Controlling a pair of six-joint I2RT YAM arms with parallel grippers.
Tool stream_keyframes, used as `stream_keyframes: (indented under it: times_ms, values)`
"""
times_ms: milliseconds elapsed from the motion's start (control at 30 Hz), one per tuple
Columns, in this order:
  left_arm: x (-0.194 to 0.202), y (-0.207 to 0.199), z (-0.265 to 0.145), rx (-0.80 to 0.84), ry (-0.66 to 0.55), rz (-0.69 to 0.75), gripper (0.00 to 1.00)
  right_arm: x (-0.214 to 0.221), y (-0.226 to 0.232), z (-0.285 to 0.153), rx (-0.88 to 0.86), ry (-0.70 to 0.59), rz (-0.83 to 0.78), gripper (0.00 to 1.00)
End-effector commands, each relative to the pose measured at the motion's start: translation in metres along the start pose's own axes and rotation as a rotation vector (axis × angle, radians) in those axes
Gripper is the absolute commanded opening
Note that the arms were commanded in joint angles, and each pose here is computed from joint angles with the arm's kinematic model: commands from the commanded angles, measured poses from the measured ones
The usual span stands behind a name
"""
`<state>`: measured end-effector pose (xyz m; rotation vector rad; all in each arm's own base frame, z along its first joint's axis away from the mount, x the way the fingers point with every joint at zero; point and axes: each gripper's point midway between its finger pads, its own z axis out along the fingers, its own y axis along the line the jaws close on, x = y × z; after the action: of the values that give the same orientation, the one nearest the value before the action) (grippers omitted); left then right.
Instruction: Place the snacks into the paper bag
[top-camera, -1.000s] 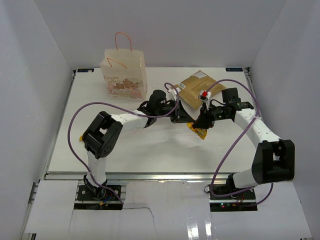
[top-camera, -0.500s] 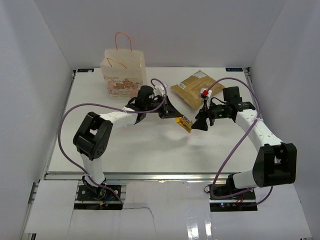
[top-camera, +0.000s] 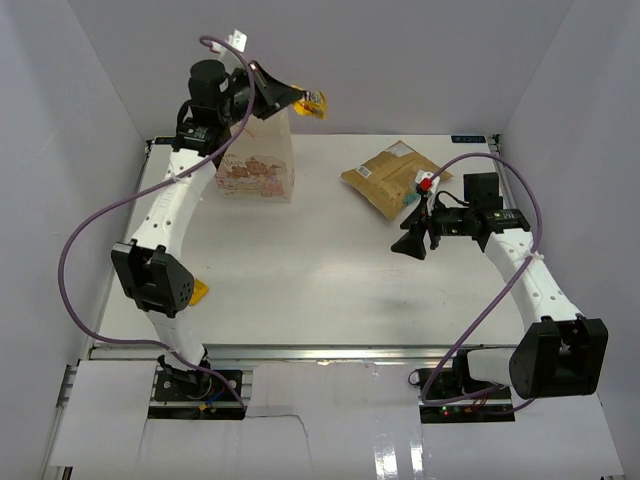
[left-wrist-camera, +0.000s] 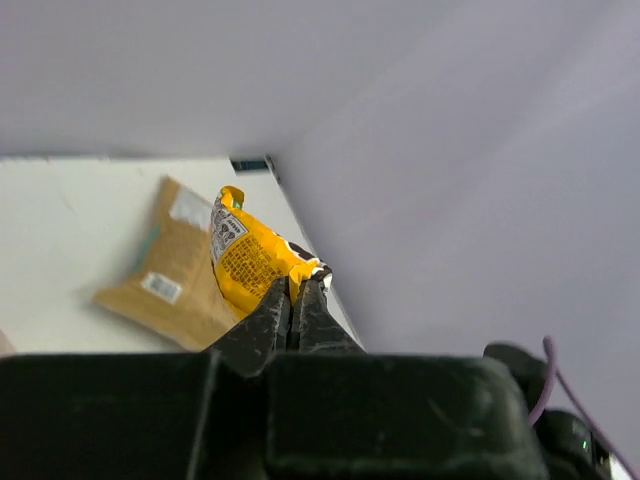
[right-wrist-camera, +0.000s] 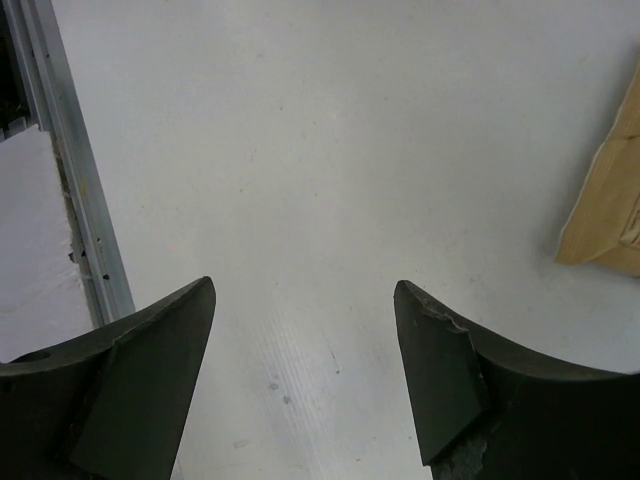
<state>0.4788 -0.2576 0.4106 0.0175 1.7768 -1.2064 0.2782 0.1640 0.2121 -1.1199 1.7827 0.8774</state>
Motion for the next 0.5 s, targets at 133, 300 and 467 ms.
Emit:
stream_keyframes:
  times_ms: [133, 300, 467]
  values:
    - [-0.074, 0.044, -0.030, -0.250, -0.215, -0.017, 0.00, 0.016, 0.007, 0.000, -0.005, 0.021, 0.016, 0.78]
    - [-0.104, 0.058, -0.043, -0.318, -0.291, 0.020, 0.00, 0.018, 0.004, 0.000, 0.009, 0.030, 0.017, 0.78]
    - [-0.105, 0.082, -0.045, -0.382, -0.276, 0.020, 0.00, 0.021, 0.003, 0.001, 0.008, 0.036, 0.029, 0.78]
